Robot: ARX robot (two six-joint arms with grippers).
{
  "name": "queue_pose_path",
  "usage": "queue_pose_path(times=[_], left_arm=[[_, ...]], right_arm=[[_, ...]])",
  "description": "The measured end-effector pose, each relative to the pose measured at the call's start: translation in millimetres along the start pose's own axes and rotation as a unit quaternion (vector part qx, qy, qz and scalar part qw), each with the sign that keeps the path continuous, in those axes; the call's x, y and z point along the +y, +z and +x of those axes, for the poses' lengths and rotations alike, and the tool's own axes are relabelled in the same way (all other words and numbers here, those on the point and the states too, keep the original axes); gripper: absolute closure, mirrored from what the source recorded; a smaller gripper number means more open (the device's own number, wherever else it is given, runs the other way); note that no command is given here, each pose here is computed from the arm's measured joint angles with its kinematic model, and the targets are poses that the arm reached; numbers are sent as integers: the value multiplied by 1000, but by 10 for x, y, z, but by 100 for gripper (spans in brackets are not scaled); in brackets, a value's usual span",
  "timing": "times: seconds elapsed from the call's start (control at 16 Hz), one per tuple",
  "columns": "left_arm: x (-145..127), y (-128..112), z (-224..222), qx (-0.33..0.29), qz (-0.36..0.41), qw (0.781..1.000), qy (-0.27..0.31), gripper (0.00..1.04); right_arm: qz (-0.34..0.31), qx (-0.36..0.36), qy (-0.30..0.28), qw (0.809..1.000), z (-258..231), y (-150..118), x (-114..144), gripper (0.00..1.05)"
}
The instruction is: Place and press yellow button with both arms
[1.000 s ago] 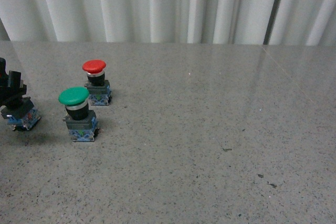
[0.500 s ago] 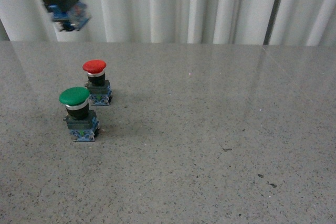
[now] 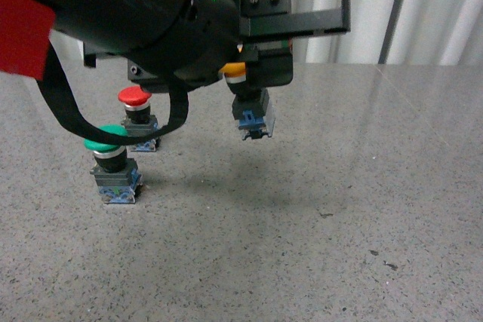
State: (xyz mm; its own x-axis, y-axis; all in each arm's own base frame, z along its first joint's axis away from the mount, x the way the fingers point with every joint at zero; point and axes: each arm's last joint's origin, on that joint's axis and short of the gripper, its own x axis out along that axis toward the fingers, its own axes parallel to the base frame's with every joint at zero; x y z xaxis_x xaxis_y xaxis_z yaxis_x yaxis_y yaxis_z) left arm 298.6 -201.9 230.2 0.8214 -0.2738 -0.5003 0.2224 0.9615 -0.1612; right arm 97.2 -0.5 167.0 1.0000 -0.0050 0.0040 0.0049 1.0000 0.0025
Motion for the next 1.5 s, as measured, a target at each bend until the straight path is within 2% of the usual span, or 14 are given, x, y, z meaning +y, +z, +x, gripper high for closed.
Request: queue_pose_path(times=[0.44,1.0,1.31,1.38,1.5], left_arm=[[-195,-263,414,45,-42,998,18,67],[-285,-290,563,52,-70,996,29,67],[-289,-296,561,55,-72,996,27,32],[-301,-278,554,52,-74,996,17,10],[-316,-37,279,4,-81,997,-14,7]], right_arm=[[0,0,0,1000,0,0,0,7],[0,0,0,1000,0,0,0,7],[0,0,0,1000,0,0,0,7],[0,0,0,1000,0,0,0,7],[0,0,0,1000,0,0,0,7]])
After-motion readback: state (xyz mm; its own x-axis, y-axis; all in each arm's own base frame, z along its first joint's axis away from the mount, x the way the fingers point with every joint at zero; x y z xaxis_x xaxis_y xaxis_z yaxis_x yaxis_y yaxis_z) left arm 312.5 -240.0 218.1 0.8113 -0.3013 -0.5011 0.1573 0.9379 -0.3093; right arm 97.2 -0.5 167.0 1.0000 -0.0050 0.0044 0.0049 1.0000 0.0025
